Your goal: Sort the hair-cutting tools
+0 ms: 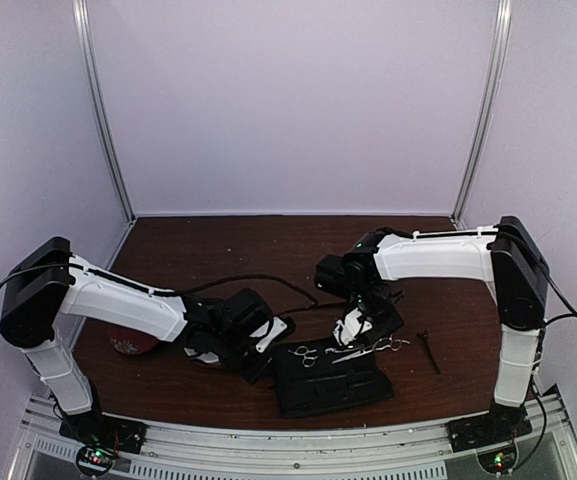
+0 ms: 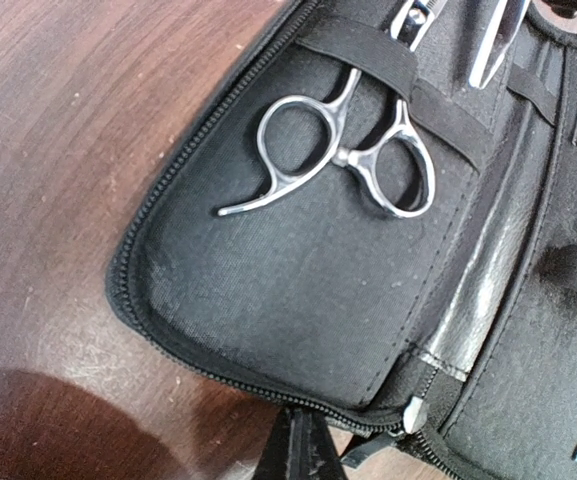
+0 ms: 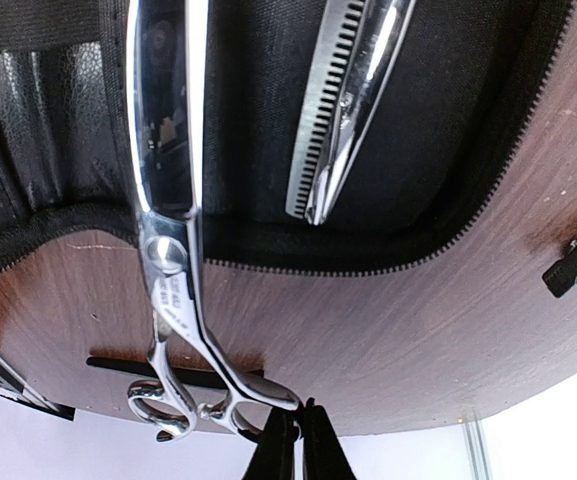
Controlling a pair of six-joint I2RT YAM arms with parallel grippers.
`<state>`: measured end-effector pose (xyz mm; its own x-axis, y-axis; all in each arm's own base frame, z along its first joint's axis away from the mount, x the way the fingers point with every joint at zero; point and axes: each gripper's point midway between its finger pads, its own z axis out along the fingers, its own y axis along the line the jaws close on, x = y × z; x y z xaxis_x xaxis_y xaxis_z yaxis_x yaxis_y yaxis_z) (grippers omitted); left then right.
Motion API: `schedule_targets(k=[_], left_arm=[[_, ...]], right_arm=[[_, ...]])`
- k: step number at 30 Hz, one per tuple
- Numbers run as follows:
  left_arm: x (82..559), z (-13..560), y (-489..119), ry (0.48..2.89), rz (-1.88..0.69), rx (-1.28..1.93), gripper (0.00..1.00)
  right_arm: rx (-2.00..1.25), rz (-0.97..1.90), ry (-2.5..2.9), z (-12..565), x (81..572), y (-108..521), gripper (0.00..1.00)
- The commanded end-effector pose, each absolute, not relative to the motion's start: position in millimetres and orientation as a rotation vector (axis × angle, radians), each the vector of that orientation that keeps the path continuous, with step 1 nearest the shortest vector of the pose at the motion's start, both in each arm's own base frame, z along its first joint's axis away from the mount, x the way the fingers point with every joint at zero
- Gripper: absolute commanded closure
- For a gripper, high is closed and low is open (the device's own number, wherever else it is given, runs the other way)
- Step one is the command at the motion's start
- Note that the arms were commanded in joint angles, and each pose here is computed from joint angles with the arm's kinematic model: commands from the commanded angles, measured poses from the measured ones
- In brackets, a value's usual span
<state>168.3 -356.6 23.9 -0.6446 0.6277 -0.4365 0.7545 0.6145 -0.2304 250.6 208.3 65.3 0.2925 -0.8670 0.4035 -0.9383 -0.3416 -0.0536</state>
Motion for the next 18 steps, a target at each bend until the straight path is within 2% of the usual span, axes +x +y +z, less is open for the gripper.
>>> schedule_targets(k=[1, 18], left_arm=[[171.2, 22.3, -364.6, 2.531, -0.609, 1.114, 1.0], [171.0, 21.7, -364.5, 2.53, -0.614, 1.107, 1.0]], right_arm=[[2.354, 0.552, -1.701, 70.8, 251.9, 209.8, 1.0], [2.37, 0.542, -1.7, 53.0, 251.4, 233.4, 1.0]])
